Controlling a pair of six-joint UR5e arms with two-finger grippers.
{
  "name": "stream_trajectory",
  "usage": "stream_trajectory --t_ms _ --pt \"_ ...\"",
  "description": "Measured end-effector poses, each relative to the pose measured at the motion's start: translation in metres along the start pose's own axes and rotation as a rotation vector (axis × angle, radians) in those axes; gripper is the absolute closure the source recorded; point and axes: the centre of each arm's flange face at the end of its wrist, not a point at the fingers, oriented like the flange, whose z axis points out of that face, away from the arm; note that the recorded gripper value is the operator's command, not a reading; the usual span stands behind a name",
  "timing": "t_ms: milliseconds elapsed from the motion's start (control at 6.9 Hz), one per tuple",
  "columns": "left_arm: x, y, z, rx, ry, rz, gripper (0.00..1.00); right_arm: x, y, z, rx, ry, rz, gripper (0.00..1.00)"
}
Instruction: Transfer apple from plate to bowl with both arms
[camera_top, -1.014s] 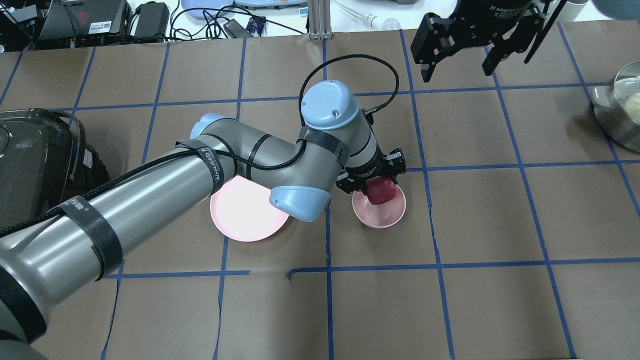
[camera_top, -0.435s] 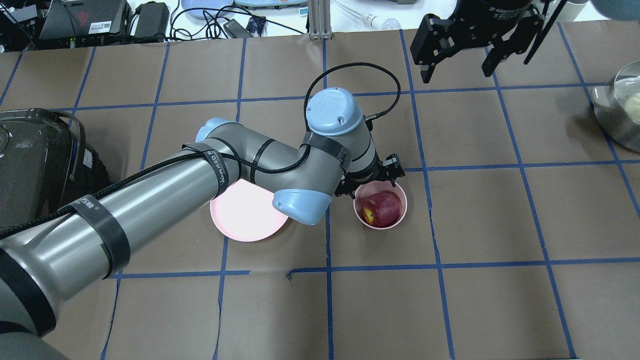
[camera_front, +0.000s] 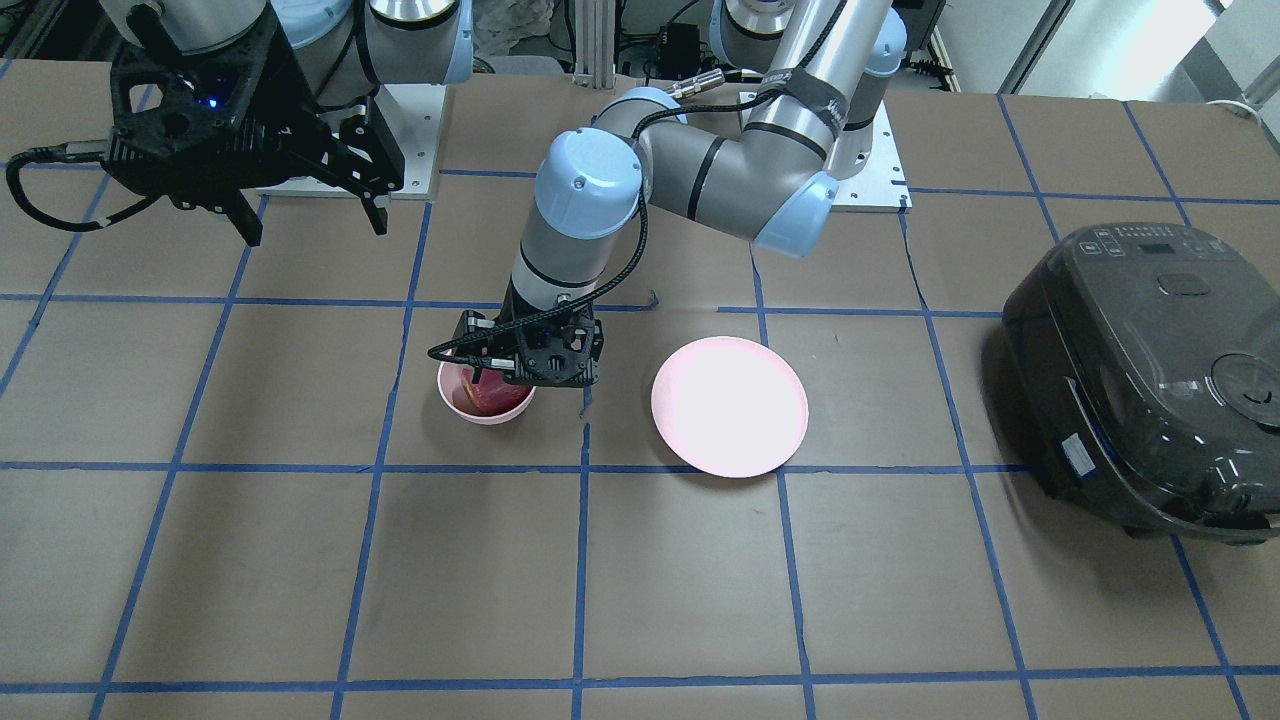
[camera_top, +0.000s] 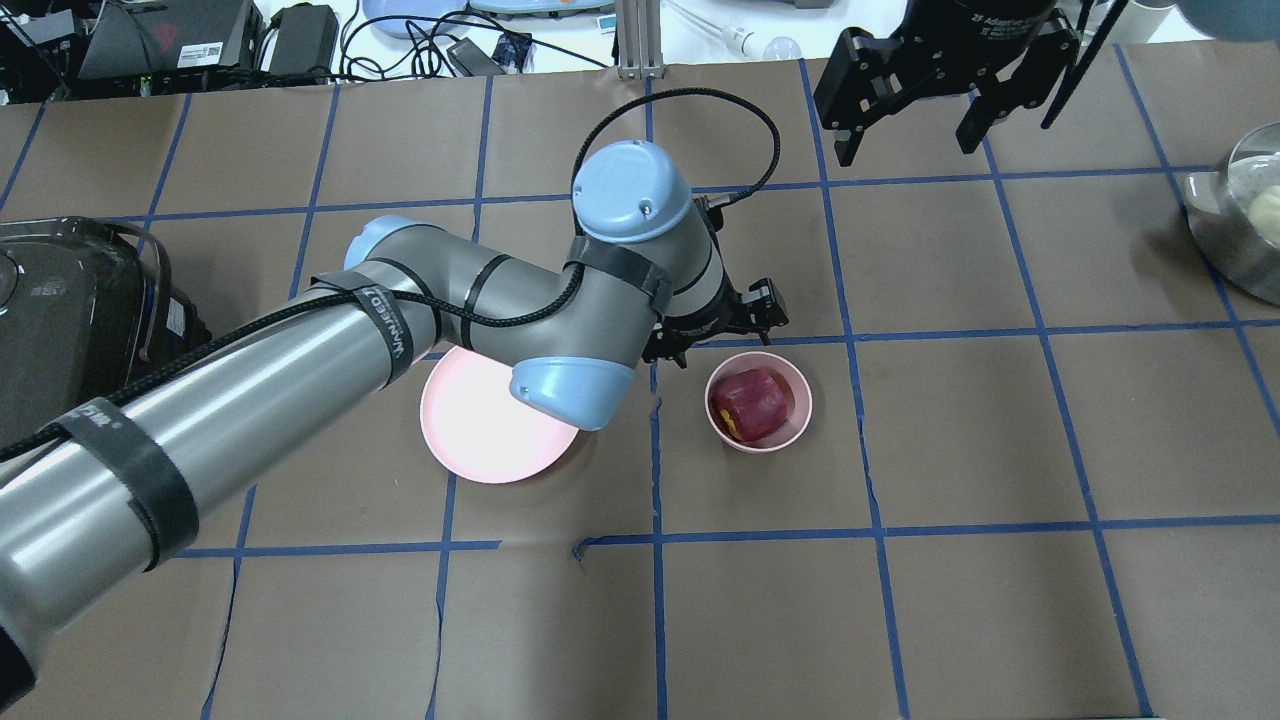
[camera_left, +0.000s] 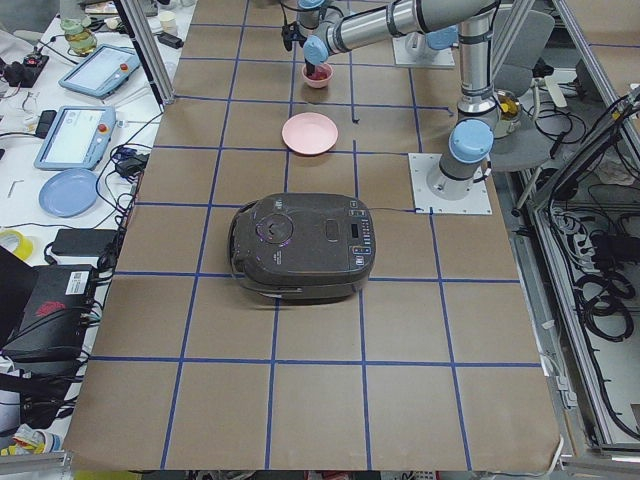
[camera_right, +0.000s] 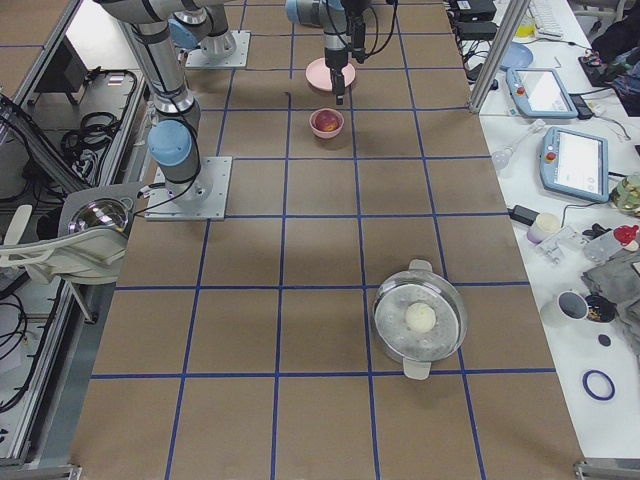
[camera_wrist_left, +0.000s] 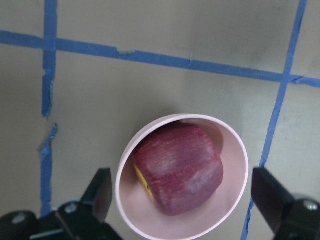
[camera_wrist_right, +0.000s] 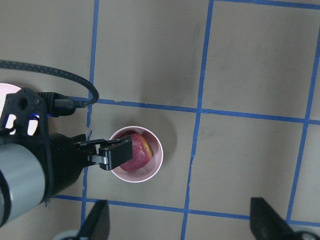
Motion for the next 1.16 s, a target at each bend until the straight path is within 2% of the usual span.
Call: stream_trajectory --t_ms 145,435,580,870,1159 --pt "-0.018 -0.009 -0.032 -0.004 -0.013 0.043 0.0 -0.001 0.0 0.0 0.001 -0.001 -0.001 0.0" --pt "-0.078 -0.024 -0.111 -0.033 -0.073 0.126 0.0 -0.001 0.001 -0.001 0.001 -0.002 -0.002 0.0" --pt "-0.111 -0.031 -0.15 -0.028 -0.106 0.145 0.0 -0.001 0.001 -0.001 0.001 -0.001 -0.002 0.0" --pt "-0.171 -0.049 -0.224 -0.017 -0.158 0.136 0.0 -0.001 0.001 -0.001 0.0 -0.001 -0.002 0.0" --pt "-0.206 -0.062 -0.268 -0.018 -0.217 0.131 0.0 -0.001 0.001 -0.001 0.0 -0.002 -0.002 0.0"
